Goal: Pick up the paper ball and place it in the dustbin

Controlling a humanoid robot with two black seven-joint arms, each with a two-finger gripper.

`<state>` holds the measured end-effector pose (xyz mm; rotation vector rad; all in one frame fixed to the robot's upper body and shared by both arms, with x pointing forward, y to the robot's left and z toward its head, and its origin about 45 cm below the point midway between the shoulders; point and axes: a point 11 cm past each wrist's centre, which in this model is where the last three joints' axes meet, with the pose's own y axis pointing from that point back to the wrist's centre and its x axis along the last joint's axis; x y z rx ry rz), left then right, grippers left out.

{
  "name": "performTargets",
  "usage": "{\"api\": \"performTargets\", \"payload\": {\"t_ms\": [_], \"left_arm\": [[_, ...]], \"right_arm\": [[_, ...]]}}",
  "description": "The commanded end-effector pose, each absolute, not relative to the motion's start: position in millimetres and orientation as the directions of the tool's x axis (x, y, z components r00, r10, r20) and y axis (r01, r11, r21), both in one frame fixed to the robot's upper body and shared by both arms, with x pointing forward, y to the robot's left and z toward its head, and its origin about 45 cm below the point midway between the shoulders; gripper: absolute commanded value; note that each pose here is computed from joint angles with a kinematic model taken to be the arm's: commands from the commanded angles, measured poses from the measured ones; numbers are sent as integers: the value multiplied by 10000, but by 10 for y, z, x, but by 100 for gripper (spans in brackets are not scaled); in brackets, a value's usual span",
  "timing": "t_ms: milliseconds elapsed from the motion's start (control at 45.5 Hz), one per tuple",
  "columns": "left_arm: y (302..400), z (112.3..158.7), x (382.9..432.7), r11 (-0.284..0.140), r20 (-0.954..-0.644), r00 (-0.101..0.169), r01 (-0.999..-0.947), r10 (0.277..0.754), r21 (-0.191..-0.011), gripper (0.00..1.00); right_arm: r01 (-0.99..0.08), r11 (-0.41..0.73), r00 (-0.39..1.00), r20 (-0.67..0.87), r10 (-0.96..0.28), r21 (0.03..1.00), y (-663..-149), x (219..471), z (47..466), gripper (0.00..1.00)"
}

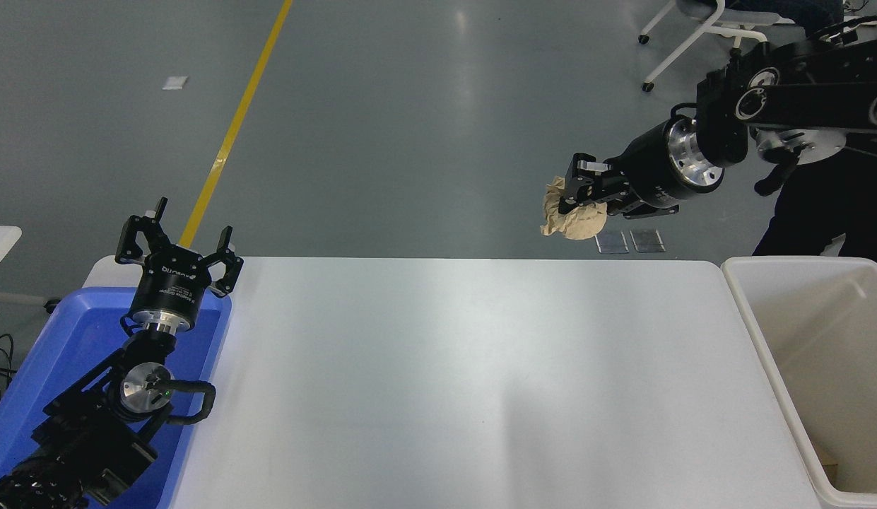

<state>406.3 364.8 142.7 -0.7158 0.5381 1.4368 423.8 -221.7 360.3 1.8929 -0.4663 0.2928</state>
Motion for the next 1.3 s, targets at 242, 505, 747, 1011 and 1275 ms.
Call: {"api": "performTargets", "payload": {"t_ms": [242, 505, 747, 1011, 1275], "left_arm": [[3650, 1420, 4058, -91, -7181, 772, -9933, 6917, -1155, 98], [3648, 1427, 4063, -87, -7180, 786, -9931, 6916, -1170, 98], [3648, 1427, 4063, -87, -7180, 785, -9931, 6916, -1170, 98], [3648, 1427, 4063, -87, -7180, 785, -9931, 6916, -1170, 98], [3650, 1429, 4064, -99, -7185, 782, -9930, 6912, -1176, 98]], "right_arm": [[-5966, -782, 7587, 5296, -3793, 7987, -3445, 4637, 3473, 0], [-6268, 1786, 5973, 6149, -5149, 7584, -4680, 4572, 2999, 0], [-6258, 3731, 4459, 7066, -5494, 6850, -5378, 4240, 2500, 0], [-5634, 5244, 3456, 7586, -5524, 6385, -5843, 3722, 1921, 0], [-5117, 6018, 2644, 7788, -5688, 6132, -6020, 3286, 1438, 0]]}}
